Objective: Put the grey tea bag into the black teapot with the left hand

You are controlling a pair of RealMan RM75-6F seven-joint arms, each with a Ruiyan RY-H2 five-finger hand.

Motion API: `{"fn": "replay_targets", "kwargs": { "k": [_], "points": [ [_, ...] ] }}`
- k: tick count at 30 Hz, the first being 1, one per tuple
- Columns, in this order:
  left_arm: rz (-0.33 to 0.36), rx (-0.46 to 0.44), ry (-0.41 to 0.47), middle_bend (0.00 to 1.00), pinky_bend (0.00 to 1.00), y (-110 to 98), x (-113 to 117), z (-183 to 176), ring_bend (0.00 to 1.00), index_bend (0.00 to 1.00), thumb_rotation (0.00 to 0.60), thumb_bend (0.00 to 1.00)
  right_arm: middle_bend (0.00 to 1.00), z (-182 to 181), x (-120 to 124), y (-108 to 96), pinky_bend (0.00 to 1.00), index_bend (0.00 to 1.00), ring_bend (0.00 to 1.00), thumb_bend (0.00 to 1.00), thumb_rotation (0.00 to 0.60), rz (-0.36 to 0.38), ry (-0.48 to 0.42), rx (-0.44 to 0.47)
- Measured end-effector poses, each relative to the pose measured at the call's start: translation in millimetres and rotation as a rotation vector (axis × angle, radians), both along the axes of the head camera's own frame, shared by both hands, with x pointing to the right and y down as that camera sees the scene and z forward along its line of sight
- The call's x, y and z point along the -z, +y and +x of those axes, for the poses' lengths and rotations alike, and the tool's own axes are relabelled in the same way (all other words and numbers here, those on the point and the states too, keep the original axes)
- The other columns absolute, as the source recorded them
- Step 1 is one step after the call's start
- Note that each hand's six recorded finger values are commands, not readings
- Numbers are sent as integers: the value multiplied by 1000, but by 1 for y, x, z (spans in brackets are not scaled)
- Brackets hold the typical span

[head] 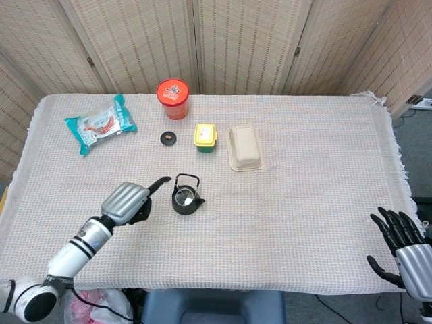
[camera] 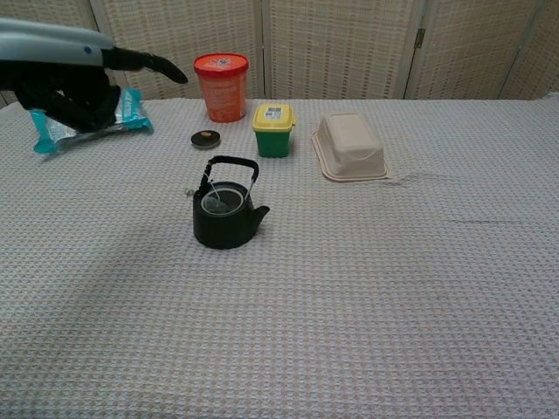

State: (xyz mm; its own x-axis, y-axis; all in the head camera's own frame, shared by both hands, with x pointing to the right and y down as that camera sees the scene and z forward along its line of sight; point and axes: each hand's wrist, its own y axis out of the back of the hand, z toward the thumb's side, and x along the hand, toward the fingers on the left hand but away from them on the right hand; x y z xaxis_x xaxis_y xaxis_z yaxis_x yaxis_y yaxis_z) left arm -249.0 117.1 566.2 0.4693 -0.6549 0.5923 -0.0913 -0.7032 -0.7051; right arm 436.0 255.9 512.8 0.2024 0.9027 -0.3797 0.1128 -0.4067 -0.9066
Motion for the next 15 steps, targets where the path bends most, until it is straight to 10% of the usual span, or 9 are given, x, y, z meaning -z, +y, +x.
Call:
{"fn": "replay_targets", "kwargs": {
  "k": [4,8,15],
  "points": [
    [168,87,23,494,828,7,34,-48,501,18,600,590,0,-1,-4,-1,0,0,0,238,600,-14,8,0],
    [278,218,-37,51,432,41,55,-117,92,0,600,284,0,-1,-12,-4,0,0,0,238,600,-41,21,-7],
    [346,431,-301,0,231,130,49,-220,0,0,600,213,0,-3,-26,-11,0,0,0,240,600,-79,57,-21]
  ]
}}
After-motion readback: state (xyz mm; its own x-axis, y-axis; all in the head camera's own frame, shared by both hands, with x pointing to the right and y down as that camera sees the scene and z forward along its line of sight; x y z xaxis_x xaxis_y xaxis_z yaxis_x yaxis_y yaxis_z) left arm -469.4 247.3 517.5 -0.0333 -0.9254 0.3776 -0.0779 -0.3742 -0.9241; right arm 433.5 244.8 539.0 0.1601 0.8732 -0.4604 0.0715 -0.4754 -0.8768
